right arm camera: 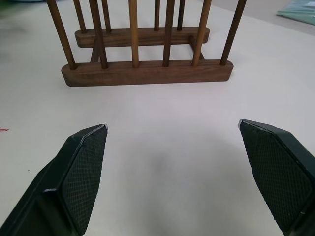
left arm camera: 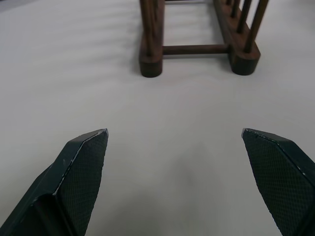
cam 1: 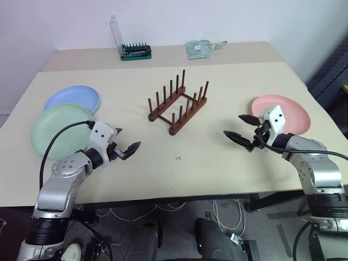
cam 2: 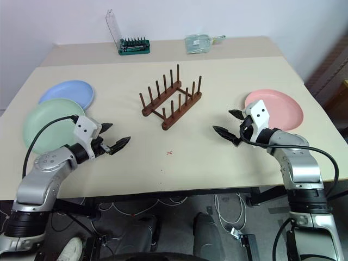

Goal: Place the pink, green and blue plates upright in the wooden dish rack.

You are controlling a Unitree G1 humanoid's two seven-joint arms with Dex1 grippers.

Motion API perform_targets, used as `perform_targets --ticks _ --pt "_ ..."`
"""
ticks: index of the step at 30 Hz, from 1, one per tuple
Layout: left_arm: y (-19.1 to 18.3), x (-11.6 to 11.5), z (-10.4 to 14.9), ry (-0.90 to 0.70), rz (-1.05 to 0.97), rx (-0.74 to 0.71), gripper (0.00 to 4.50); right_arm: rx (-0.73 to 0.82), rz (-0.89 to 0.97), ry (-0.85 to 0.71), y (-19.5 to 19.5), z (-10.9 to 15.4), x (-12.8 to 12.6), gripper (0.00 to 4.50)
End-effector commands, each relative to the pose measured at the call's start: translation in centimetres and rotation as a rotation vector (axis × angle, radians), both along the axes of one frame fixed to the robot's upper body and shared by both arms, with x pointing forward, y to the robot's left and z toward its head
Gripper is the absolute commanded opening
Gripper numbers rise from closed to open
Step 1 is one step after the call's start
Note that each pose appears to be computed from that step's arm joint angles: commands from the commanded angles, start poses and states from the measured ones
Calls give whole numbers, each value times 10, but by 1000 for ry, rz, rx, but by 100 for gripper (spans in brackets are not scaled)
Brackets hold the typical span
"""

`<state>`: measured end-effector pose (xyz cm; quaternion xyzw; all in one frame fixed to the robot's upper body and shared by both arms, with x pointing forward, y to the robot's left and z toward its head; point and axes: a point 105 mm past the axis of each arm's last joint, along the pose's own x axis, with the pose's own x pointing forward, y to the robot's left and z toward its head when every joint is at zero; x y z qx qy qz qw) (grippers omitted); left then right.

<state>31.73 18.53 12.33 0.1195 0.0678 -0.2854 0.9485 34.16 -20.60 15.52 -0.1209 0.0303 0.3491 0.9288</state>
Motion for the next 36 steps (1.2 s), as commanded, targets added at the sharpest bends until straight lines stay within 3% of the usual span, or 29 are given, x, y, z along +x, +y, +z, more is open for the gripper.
perform_targets --ticks 1,13,21,26,33,36 --pt "-3 0 10 -43 -9 2 450 -10 17 -84 2 22 1 436" --pt "-7 -6 5 -32 -18 12 450 12 68 -82 22 16 2 436" --pt "-53 -2 -16 50 -160 -22 450 74 110 -74 44 14 -15 436" --pt "-71 20 -37 63 -139 59 450 58 85 -42 46 2 -24 436" --pt "-108 57 -35 45 -63 -39 450 69 55 -46 46 3 -28 436" --pt "-122 59 -35 54 -94 -79 450 66 53 -49 48 4 -30 436"
